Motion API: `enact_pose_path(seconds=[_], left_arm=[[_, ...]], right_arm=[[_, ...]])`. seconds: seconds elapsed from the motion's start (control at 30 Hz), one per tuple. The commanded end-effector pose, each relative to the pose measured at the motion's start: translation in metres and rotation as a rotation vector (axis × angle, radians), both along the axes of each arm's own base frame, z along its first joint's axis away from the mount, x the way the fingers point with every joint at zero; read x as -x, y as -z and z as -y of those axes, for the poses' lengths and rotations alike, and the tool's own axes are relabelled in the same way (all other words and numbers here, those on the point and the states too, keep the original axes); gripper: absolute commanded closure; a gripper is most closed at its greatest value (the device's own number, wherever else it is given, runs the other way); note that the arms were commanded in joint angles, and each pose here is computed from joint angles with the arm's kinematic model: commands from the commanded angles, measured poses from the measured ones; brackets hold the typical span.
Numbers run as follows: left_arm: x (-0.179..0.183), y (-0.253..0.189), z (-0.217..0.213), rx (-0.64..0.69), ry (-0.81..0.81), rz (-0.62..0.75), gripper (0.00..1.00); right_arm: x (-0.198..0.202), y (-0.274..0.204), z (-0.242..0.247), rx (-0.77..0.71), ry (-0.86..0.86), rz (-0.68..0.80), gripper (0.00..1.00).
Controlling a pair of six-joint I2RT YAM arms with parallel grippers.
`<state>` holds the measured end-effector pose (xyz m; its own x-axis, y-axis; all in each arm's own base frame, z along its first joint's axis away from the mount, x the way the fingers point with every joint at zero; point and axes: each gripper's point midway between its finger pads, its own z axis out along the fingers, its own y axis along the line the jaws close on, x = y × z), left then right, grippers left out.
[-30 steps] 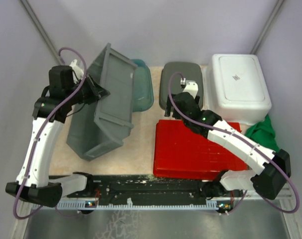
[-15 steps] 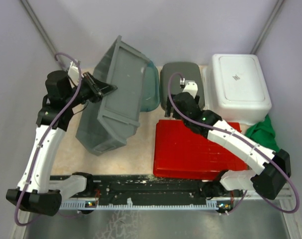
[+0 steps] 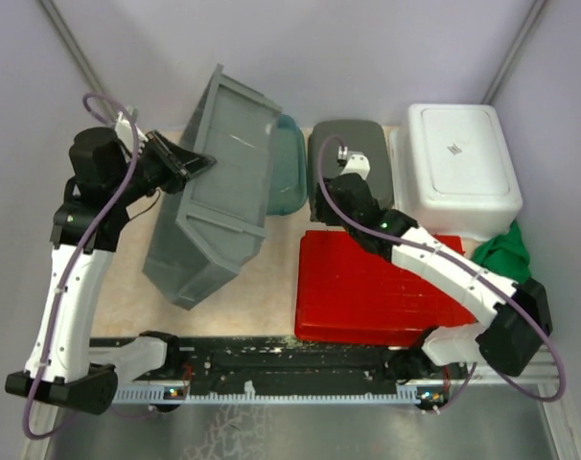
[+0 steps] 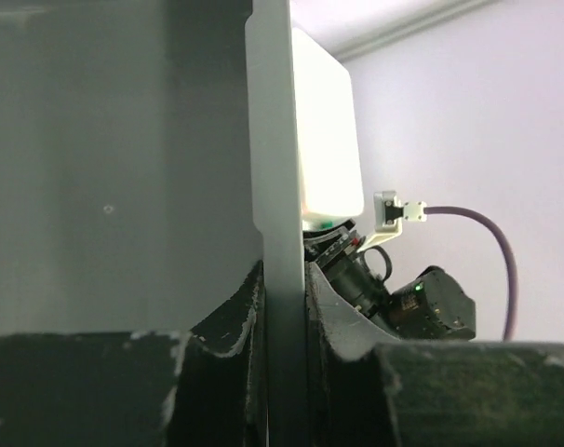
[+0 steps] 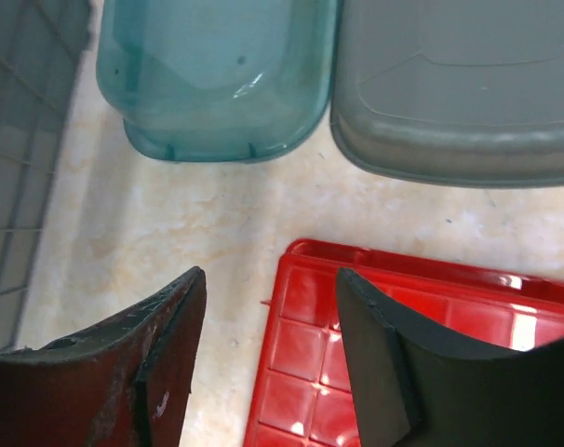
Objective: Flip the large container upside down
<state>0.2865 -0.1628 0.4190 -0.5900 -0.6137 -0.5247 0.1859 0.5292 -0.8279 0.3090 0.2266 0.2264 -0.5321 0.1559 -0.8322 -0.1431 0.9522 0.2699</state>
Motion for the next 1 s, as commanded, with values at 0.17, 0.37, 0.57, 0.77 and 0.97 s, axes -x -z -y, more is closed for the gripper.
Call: enact_pose_path(seconds=[0.17, 0.37, 0.57, 0.77, 0.97], left_arm=[[0.021, -0.17, -0.046, -0.028, -0.241, 0.491, 1.0], [0.033, -0.189, -0.053, -0.019, -0.271, 0.538, 1.0], [0.043, -0.204, -0.06, -0.016, -0.299, 0.58, 1.0], [0.053, -0.215, -0.062, -0.013, -0.304, 0.613, 1.0], [0.054, -0.21, -0.061, -0.013, -0.297, 0.597, 1.0]], right_arm=[[-0.068, 0.008, -0.064, -0.207, -0.059, -0.035, 0.79], [-0.109, 0.045, -0.064, -0.194, 0.03, -0.117, 0.8], [-0.136, 0.075, -0.072, -0.154, 0.055, -0.164, 0.8], [-0.159, 0.106, -0.09, -0.151, 0.065, -0.214, 0.8], [-0.177, 0.113, -0.172, -0.323, -0.09, -0.282, 0.77]])
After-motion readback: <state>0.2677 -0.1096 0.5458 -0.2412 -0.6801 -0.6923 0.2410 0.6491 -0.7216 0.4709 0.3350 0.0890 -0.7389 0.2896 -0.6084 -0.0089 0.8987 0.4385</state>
